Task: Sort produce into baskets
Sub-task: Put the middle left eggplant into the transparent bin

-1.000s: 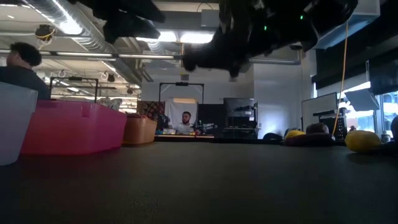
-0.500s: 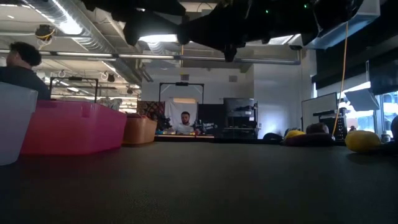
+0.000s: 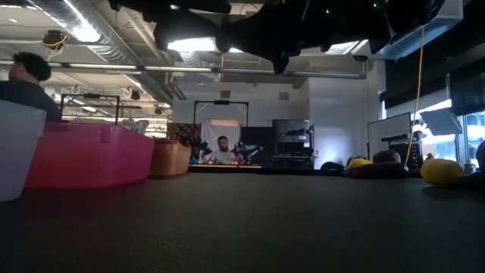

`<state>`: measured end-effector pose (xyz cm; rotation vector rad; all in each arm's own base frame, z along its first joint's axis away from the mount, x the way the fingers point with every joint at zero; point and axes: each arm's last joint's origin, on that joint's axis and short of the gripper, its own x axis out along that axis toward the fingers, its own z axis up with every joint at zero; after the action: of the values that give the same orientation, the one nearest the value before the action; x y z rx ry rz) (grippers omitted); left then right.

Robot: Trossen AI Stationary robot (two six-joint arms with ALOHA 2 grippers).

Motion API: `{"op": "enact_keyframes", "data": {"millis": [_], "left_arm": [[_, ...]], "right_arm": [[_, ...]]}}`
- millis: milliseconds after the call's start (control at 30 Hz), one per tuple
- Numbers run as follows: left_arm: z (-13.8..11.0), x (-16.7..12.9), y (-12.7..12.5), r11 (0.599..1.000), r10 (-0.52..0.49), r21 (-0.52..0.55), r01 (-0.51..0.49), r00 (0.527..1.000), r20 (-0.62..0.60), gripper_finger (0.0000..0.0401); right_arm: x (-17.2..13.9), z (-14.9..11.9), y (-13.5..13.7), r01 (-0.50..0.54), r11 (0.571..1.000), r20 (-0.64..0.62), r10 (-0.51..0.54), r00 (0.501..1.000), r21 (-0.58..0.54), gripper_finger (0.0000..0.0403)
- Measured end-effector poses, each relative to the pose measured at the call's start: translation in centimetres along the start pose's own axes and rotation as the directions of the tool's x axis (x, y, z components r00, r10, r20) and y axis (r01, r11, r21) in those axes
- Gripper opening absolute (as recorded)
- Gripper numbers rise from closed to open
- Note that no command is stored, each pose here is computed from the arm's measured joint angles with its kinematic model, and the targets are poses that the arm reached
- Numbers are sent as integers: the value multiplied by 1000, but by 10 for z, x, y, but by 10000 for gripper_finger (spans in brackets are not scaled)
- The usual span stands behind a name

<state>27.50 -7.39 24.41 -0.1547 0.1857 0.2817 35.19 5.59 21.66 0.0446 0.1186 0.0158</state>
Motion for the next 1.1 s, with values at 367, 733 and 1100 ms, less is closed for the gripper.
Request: {"op": "enact_keyframes", "data": {"millis": [367,733,1100], "left_arm": [[-1,6,1,999,-48,6,48,999,-3,133],[-1,6,0,998,-50,50,50,999,5,16],[10,-17,-10,989,-105,99,109,994,-43,31]], "right_arm": [[0,3,1,-13,1000,36,14,999,-13,7],[0,4,1,-14,1000,42,15,999,-11,59],[-22,14,-2,-12,998,-143,2,990,-69,179]]}}
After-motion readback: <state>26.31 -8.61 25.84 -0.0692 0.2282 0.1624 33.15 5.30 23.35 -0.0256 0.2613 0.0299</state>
